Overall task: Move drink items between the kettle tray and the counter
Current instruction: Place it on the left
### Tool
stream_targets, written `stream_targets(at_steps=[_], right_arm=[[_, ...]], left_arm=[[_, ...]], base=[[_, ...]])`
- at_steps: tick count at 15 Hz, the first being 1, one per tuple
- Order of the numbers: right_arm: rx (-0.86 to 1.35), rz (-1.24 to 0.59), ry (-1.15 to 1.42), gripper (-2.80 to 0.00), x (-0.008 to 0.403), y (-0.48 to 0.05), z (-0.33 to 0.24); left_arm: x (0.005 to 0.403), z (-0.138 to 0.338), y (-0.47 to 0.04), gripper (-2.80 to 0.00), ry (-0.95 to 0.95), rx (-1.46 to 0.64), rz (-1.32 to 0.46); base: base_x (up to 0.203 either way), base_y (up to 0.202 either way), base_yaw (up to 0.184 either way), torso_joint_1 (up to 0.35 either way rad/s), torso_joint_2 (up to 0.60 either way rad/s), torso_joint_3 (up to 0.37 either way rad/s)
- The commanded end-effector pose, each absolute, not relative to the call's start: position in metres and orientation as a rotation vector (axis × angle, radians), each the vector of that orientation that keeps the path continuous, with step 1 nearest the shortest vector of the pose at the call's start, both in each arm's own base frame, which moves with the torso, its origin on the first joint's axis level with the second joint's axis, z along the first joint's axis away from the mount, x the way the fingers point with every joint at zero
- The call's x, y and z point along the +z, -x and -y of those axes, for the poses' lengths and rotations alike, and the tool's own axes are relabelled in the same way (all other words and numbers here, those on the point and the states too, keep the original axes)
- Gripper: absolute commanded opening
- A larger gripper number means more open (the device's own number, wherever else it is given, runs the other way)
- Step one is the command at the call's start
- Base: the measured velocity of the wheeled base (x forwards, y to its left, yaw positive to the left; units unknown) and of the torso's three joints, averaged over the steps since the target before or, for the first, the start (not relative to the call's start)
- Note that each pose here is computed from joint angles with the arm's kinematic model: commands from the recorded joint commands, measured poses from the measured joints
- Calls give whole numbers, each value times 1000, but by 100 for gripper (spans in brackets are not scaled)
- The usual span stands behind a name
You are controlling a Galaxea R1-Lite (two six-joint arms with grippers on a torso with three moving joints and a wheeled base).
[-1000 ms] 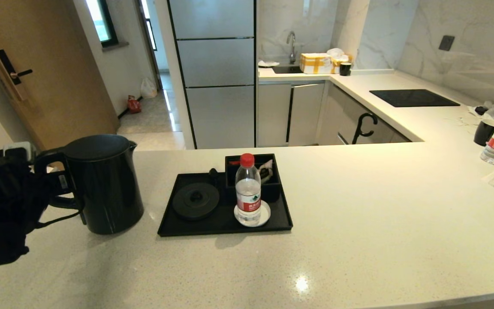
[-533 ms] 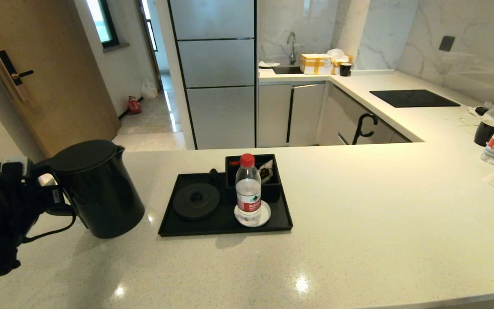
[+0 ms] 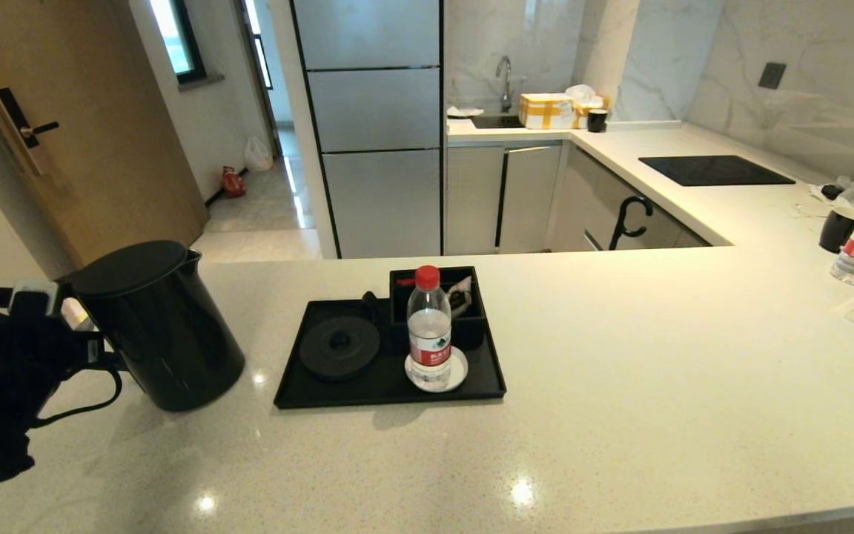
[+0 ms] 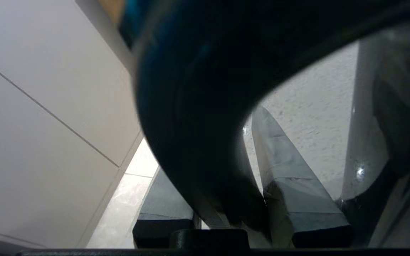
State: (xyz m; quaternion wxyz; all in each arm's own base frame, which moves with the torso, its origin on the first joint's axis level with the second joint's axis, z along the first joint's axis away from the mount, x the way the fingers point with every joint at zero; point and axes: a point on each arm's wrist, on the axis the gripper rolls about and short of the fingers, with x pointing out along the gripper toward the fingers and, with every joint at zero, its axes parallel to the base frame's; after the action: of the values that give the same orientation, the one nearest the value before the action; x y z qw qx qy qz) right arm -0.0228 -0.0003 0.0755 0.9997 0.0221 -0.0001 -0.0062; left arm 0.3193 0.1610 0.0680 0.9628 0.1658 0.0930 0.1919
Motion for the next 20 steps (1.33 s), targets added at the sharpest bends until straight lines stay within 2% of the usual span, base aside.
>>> stream_targets(at_steps=[1,12,15,16,17,20], right_arm=[[-12,0,-44,-280,75,23,0],[-11,-1,-44,-280,76,23,0],[-11,-1,-44,-280,76,23,0],[-12,0,-44,-280,75,23,0],[-12,0,-44,-280,75,23,0],[-12,-1,-44,-280,76,23,0]], left_arm=[[60,-162,-320,-280,-334,387,-208],[69,-157,-321,-280,-345,387,-186],[91,-140,-320,-280,-361,390,-142],[91,-139,-320,-72,-362,391,-144],[90,-136,-321,0,-362,405,-153],[91,-134,-320,0,-363,401,-151]], base=[[0,0,0,0,0,0],[0,0,0,0,0,0],[0,0,0,0,0,0],[0,0,0,0,0,0],[0,0,0,0,0,0],[0,0,0,0,0,0]])
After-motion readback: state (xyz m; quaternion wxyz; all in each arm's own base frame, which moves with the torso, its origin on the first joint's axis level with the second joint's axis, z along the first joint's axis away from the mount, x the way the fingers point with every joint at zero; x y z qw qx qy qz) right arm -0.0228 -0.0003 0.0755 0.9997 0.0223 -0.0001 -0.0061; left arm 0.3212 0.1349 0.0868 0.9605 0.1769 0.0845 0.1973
